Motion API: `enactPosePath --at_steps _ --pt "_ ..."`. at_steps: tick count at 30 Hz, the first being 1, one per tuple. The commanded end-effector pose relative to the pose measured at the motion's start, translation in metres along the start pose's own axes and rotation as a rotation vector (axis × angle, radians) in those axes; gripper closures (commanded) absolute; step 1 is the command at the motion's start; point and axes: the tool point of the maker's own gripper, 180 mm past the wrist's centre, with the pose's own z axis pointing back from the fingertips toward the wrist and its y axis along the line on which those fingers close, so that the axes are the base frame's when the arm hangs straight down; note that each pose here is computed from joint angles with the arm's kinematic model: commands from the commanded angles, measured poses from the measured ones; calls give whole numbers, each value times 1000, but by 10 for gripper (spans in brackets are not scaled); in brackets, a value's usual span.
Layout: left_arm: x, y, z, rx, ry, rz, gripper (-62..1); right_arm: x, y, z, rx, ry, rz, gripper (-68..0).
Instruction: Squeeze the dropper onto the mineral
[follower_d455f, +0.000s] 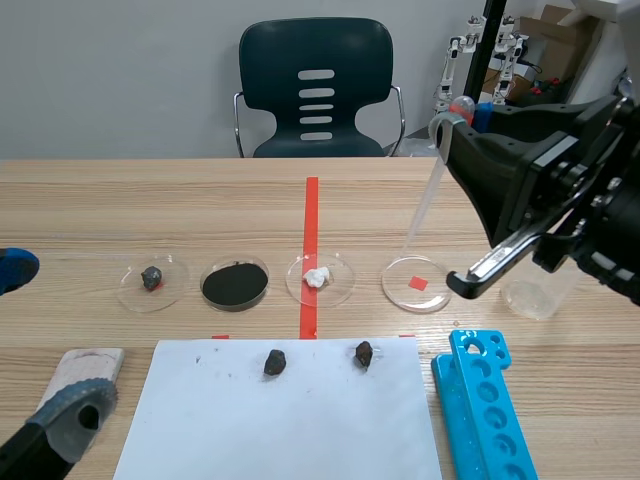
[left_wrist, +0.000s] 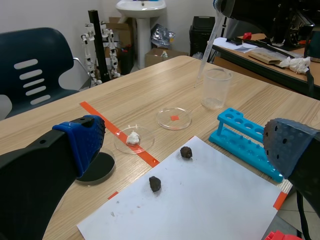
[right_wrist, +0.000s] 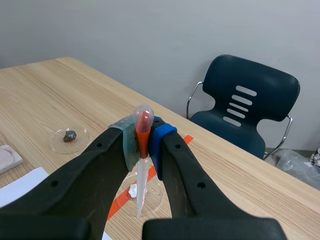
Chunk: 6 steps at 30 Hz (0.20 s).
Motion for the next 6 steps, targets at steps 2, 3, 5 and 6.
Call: enactPosePath --at_steps 2,3,5,6 --pt "9 1 -1 3 -32 -3 -623 12 -3 -2 -4 -41 12 -4" --pt "9 1 -1 3 -32 -3 -623 12 -3 -2 -4 -41 12 -4" --pt "9 1 -1 3 -32 -3 -623 12 -3 -2 -4 -41 12 -4" --pt "9 1 -1 3 -32 -3 -623 12 -3 -2 -4 -41 12 -4"
